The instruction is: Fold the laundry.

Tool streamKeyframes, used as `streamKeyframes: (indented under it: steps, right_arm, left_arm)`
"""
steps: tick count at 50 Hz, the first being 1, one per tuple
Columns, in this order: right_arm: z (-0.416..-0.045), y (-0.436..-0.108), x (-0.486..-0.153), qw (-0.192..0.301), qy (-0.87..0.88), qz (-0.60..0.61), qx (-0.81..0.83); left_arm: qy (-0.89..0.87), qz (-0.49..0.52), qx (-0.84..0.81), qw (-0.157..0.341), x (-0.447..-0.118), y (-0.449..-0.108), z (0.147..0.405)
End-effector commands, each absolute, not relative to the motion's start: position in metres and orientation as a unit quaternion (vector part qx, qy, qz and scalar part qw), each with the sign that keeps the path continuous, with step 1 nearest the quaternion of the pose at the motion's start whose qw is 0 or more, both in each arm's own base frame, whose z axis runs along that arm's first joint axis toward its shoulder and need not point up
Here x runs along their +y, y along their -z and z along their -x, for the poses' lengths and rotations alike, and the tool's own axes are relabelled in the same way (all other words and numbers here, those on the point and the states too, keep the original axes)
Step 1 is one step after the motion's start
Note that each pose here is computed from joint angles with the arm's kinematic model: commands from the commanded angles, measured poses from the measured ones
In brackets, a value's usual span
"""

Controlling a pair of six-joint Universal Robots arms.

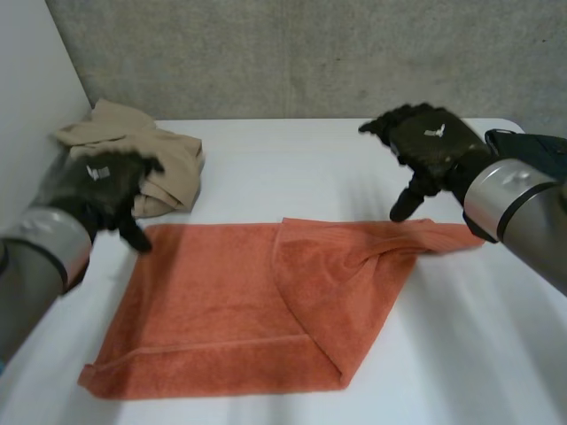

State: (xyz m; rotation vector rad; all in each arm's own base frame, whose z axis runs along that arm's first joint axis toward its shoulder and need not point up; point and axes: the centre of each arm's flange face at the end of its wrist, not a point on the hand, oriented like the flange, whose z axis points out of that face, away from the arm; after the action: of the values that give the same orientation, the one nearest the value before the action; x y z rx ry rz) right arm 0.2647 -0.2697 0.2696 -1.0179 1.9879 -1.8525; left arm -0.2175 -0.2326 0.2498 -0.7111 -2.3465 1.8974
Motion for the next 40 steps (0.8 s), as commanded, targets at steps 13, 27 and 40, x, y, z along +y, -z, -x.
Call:
streamKeyframes:
  steps: [13,27,40]
  right_arm:
    - [-0.277,-0.221,-0.267,0.083,0.577,0.431,0.689]
    - [-0.285,-0.210,-0.270,0.078,0.573,0.464,0.671]
    - [-0.341,-0.179,-0.270,0.052,0.581,0.628,0.515]
  left_arm:
    - [-0.459,0.384,-0.800,-0.043,-0.160,-0.166,0.204]
    - [-0.443,0.368,-0.813,-0.089,-0.163,-0.157,0.194]
    - [-0.439,0.368,-0.815,-0.091,-0.163,-0.150,0.193]
